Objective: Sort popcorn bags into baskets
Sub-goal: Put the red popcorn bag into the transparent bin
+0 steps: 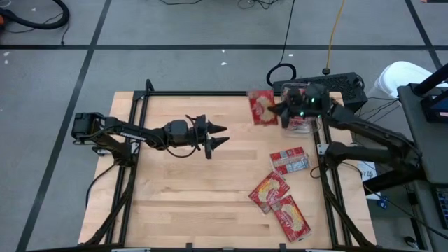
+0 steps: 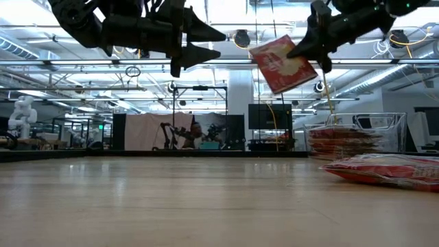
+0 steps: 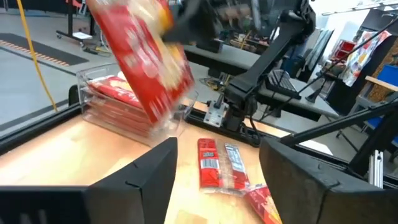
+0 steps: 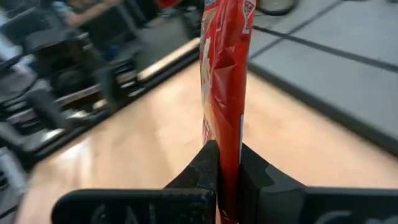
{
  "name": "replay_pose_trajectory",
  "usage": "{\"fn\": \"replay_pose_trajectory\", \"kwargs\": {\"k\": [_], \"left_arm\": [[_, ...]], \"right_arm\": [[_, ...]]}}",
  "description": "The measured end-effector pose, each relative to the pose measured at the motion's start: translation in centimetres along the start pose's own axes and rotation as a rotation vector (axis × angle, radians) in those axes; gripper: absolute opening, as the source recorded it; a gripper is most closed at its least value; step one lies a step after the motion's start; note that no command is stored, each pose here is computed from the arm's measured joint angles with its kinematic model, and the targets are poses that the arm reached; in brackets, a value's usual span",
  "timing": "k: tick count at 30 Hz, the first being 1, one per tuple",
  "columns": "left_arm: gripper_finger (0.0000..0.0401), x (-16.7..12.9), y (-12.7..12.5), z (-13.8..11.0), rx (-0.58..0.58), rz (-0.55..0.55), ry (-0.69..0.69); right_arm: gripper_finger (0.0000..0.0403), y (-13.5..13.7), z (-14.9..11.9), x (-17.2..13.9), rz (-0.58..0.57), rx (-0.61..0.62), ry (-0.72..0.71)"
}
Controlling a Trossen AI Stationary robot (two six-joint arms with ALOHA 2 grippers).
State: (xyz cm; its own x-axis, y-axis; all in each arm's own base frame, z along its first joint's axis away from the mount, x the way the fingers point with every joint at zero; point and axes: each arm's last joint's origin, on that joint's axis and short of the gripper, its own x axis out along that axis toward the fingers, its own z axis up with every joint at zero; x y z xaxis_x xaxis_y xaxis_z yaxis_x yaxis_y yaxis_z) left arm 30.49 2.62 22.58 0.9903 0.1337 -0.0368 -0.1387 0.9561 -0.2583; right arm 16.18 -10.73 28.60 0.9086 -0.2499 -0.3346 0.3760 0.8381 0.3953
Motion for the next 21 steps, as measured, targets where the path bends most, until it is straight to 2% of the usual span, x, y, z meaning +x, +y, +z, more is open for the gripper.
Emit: {"fn": "replay_pose_trajectory", "kwargs": {"k": [5,8,15,21], "left_arm": [[0.0210,-0.1,-0.8,-0.4,0.013,-0.026,0.021],[0.0203,-0.1,-1.5,-0.6,0.032,-0.049,0.035],[0.0203,-0.3,-2.6,-1.0,0.052,-0.084,0.047],[0.0198,-0.4,-3.2,-1.6,0.057,-0.098,0.093]], "right_arm": [[0.0012,-2.0,2.9,-2.3,-0.169,0.031,0.003],[0.0012,-3.7,3.4,-3.1,-0.250,0.090,0.032],[0.0012,-7.4,2.5,-4.6,-0.397,0.256,0.125],[0.0013,-8.7,1.5,-5.8,-0.431,0.330,0.195]]}}
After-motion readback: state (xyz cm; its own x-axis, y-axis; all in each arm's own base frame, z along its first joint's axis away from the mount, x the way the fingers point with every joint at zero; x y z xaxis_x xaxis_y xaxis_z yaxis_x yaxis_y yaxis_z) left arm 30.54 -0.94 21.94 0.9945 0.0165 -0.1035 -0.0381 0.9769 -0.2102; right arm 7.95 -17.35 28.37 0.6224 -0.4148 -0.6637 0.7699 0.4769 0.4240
